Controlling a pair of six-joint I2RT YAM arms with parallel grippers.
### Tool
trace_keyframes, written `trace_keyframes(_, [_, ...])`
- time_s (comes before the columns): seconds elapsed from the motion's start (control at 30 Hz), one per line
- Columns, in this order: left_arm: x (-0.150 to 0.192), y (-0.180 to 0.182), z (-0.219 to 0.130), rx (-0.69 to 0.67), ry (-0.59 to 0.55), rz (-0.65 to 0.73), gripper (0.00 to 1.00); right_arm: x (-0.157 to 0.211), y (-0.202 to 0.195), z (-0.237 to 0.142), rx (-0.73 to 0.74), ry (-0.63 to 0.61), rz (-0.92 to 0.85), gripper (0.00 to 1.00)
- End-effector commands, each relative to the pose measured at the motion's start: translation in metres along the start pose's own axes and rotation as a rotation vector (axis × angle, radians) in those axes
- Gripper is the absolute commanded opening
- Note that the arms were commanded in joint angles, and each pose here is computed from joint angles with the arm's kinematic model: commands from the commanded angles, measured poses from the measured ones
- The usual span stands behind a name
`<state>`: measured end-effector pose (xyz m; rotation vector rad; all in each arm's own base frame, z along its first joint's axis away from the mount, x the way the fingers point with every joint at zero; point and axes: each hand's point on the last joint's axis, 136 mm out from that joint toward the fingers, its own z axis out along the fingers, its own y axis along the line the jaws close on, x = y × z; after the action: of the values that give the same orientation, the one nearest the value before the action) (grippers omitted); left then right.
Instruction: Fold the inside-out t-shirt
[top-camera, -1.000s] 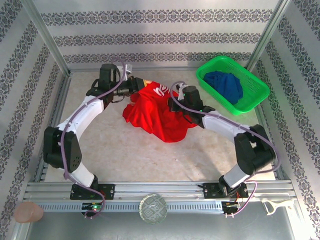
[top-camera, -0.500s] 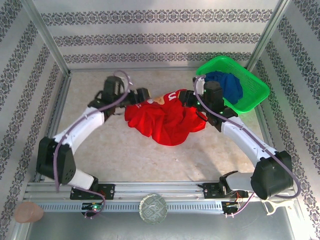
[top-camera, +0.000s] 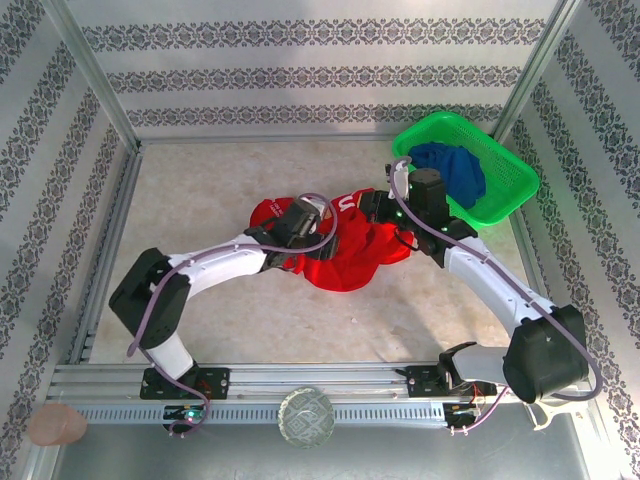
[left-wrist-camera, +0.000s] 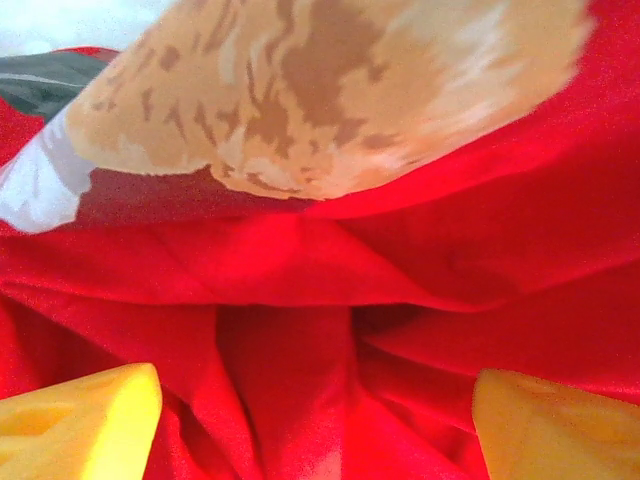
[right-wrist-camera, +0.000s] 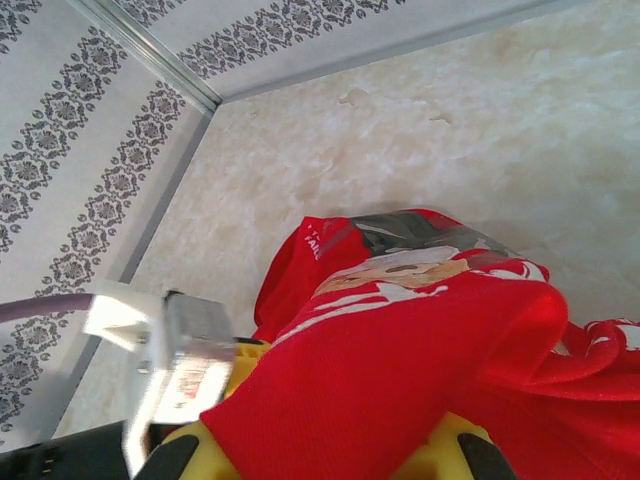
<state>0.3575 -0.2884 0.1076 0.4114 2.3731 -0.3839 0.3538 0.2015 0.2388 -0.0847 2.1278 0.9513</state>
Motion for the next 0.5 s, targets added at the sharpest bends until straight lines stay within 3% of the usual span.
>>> trace_keyframes(0.0, [-0.019, 0.003, 0.004, -0.075, -0.049, 0.12, 0.82, -0.003, 0.004, -0.008, -0.023, -0.011, 0.002, 0.0])
trace_keyframes(0.2, [-0.031, 0.027, 0.024, -0.25, -0.043, 0.186, 0.81, -0.001, 0.006, -0.012, -0.03, -0.011, 0.006, 0.0])
trace_keyframes(0.4, [-0.046, 0.019, 0.052, -0.248, -0.042, 0.254, 0.81, 0.0, 0.01, -0.017, -0.044, -0.02, 0.024, 0.0])
trace_keyframes(0.43, [-0.048, 0.016, 0.056, -0.233, -0.042, 0.264, 0.78, 0.0, 0.009, -0.017, -0.043, -0.021, 0.025, 0.0])
trace_keyframes(0.47, [-0.05, 0.013, 0.061, -0.212, -0.038, 0.266, 0.68, 0.001, 0.009, -0.017, -0.042, -0.02, 0.025, 0.0])
